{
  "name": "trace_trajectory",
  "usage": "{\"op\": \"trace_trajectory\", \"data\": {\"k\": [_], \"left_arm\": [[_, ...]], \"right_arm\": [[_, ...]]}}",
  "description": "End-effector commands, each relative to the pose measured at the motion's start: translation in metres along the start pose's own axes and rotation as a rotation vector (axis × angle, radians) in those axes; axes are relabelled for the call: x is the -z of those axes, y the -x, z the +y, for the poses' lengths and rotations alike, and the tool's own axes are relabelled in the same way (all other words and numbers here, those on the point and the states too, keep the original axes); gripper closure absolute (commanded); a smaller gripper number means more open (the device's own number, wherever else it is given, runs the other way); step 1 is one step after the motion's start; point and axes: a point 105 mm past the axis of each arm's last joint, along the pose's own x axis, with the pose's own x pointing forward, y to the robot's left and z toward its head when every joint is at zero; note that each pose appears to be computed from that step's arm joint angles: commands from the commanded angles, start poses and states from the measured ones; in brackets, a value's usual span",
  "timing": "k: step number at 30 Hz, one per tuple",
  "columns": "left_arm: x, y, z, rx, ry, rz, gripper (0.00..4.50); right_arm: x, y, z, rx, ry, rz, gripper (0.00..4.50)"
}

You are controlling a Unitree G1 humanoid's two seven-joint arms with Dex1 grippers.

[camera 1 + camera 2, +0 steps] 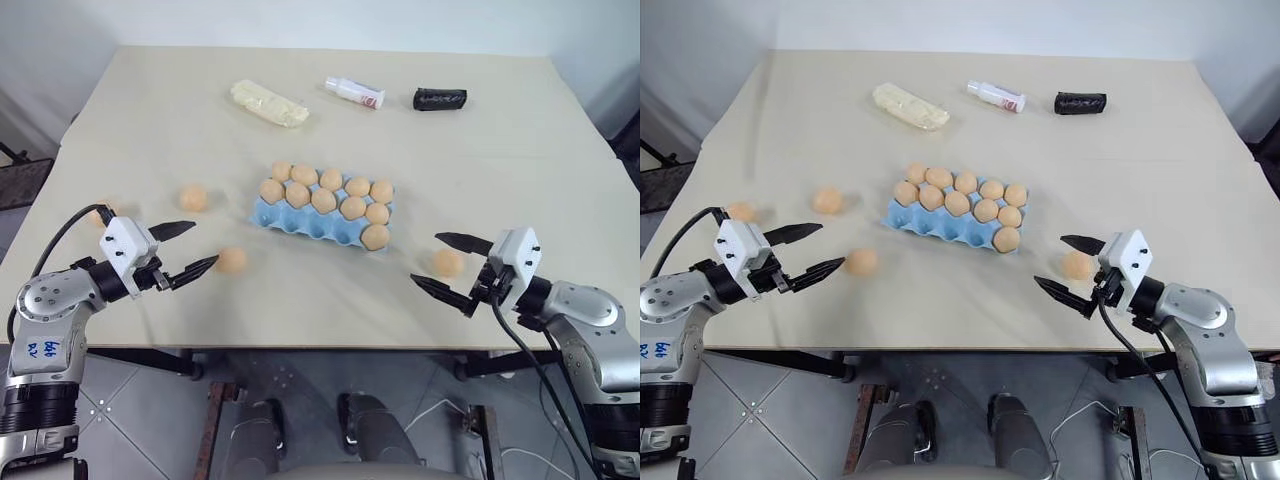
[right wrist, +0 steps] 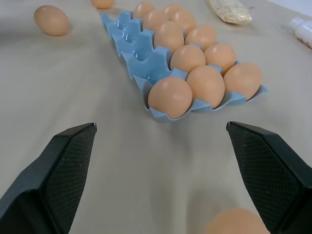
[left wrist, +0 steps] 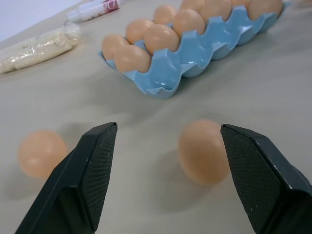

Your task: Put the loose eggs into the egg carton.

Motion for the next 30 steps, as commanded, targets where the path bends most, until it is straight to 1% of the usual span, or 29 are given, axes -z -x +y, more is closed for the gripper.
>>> {"op": "trace_trajectory", "data": {"k": [1, 5, 8, 11, 13, 15, 17, 21, 25, 30], "left_arm": [[-0.012, 0.000, -0.002, 0.017, -0.029, -0.040, 0.88], [-0.018, -0.007, -0.020, 0.122, -0.017, -0.077, 0.88], [-0.025, -0.018, -0.039, 0.224, -0.051, -0.108, 0.88], [-0.029, -0.027, -0.051, 0.290, -0.067, -0.129, 0.88], [-0.032, -0.036, -0.067, 0.376, -0.095, -0.151, 0.88], [-0.033, -0.043, -0.081, 0.451, -0.105, -0.167, 0.88], [-0.031, -0.043, -0.087, 0.497, -0.087, -0.167, 0.88], [-0.030, -0.044, -0.084, 0.497, -0.079, -0.168, 0.88], [-0.030, -0.044, -0.081, 0.495, -0.084, -0.164, 0.88], [-0.029, -0.042, -0.080, 0.479, -0.088, -0.160, 0.88]], "right_arm": [[-0.013, 0.002, -0.008, 0.063, 0.050, -0.057, 0.00], [-0.013, 0.014, -0.018, 0.164, 0.050, -0.061, 0.00], [-0.005, 0.035, -0.021, 0.243, 0.049, -0.022, 0.00], [0.001, 0.049, -0.023, 0.296, 0.038, 0.004, 0.00], [0.014, 0.063, -0.021, 0.345, 0.012, 0.046, 0.00], [0.025, 0.071, -0.017, 0.368, -0.015, 0.076, 0.00], [0.032, 0.071, -0.016, 0.375, -0.032, 0.097, 0.00], [0.042, 0.061, -0.016, 0.357, -0.064, 0.127, 0.00], [0.046, 0.041, -0.023, 0.340, -0.083, 0.117, 0.00], [0.056, 0.020, -0.023, 0.282, -0.090, 0.138, 0.00]]}}
